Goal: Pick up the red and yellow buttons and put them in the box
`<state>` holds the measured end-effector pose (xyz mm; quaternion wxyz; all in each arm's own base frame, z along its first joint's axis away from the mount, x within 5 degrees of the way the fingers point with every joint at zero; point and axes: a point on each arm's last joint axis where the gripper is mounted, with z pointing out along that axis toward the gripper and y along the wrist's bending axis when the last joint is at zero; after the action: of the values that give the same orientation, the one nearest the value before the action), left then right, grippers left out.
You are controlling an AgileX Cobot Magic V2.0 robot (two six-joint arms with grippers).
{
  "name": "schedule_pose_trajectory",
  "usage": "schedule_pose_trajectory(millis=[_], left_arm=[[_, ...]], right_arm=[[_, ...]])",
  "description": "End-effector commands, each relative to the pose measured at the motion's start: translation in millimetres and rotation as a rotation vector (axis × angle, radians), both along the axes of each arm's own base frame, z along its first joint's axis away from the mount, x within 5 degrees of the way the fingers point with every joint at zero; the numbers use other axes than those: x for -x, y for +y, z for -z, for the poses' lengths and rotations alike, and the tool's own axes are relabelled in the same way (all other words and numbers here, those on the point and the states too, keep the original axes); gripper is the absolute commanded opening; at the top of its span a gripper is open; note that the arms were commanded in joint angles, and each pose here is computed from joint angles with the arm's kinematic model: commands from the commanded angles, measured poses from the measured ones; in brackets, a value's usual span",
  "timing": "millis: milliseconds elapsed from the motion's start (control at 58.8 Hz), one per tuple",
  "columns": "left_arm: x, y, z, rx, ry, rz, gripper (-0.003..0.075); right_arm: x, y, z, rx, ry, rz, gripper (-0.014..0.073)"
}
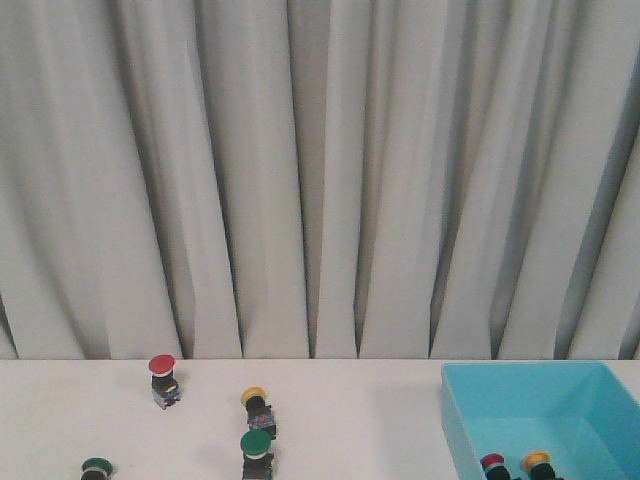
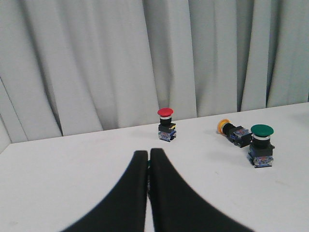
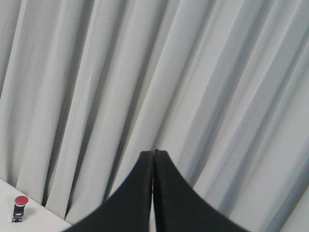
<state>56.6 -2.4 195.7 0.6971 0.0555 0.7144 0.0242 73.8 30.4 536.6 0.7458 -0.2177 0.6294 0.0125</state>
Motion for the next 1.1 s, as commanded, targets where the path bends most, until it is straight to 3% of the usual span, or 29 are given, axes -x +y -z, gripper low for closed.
schedule_pose_trajectory(millis=[0,595,765,1003,1088], left_arm=[[0.7,0.1,-4.5,0.006,-0.083,-0.001,0.0004],[0.7,0.1,-4.5,0.006,-0.083,-0.001,0.0004],[0.7,0.1,-4.5,0.006,-0.083,-0.001,0.0004],[0.7,0.1,-4.5,0.006,-0.083,-0.001,0.0004],[0.7,0.1,-4.5,0.006,-0.083,-0.001,0.0004]], right_arm=[[1.6,-1.8,-10.8,-0.032,-0.072,0.015,-0.0008],[1.5,-1.8,-10.7,-0.031,-0.072,0.016,-0.0008],[1.4,-5.7,-9.7,0.02,-0.077,0.069,-0.0008],[13.7,-22.9,-8.9,-0.245,-0.012,0.213,-0.0008],[12.9,-30.4,-6.9,-0.3,0.01,0.29,-0.0008]])
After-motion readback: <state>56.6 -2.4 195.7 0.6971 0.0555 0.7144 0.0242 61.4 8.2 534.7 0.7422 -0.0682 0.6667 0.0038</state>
